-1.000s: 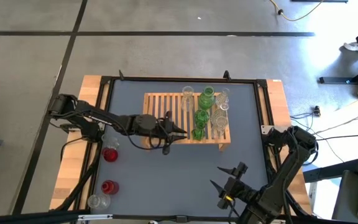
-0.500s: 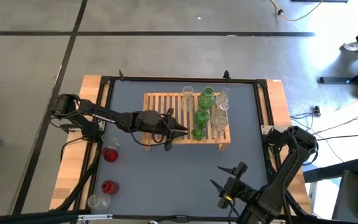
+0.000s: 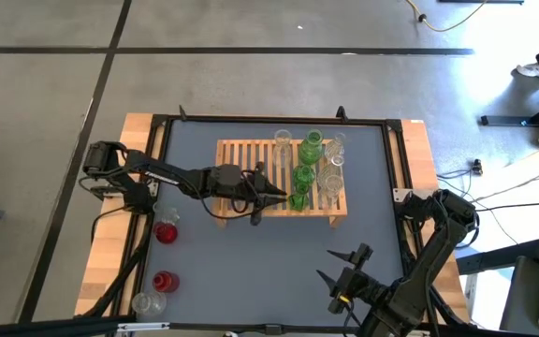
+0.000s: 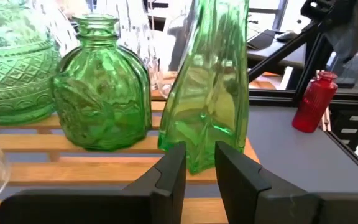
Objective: Sort vases onto shelf
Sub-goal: Put the transparent bottle on the shelf
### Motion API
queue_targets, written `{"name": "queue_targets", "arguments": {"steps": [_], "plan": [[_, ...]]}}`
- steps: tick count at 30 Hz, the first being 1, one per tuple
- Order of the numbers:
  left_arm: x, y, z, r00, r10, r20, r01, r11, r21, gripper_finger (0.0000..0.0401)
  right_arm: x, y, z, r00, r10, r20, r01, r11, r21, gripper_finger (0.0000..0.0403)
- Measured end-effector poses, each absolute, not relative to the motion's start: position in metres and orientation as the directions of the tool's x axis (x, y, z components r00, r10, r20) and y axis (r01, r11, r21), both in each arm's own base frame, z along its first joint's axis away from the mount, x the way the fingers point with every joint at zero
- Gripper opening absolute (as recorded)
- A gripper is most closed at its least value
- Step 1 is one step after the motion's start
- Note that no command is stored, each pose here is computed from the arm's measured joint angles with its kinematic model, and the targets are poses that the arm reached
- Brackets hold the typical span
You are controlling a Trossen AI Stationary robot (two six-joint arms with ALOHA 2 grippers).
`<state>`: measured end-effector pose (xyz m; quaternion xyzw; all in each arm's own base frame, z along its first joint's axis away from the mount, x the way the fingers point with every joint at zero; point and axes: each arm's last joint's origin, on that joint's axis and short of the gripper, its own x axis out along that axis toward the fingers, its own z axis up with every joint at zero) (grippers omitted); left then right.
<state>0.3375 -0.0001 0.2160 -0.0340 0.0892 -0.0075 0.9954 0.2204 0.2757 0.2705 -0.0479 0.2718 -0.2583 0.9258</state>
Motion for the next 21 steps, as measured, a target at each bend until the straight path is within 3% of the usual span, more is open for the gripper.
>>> {"name": "queue_targets", "arguments": {"steps": [21], "plan": [[0.3401,0.0009,0.2188,0.993,-0.016,-0.117,0.008,0.998,-0.07,0.0078,0.2202,0.2756,0.2702,0.714,-0.503,-0.487,0.45,0.863,-0.23,0.0264]]}}
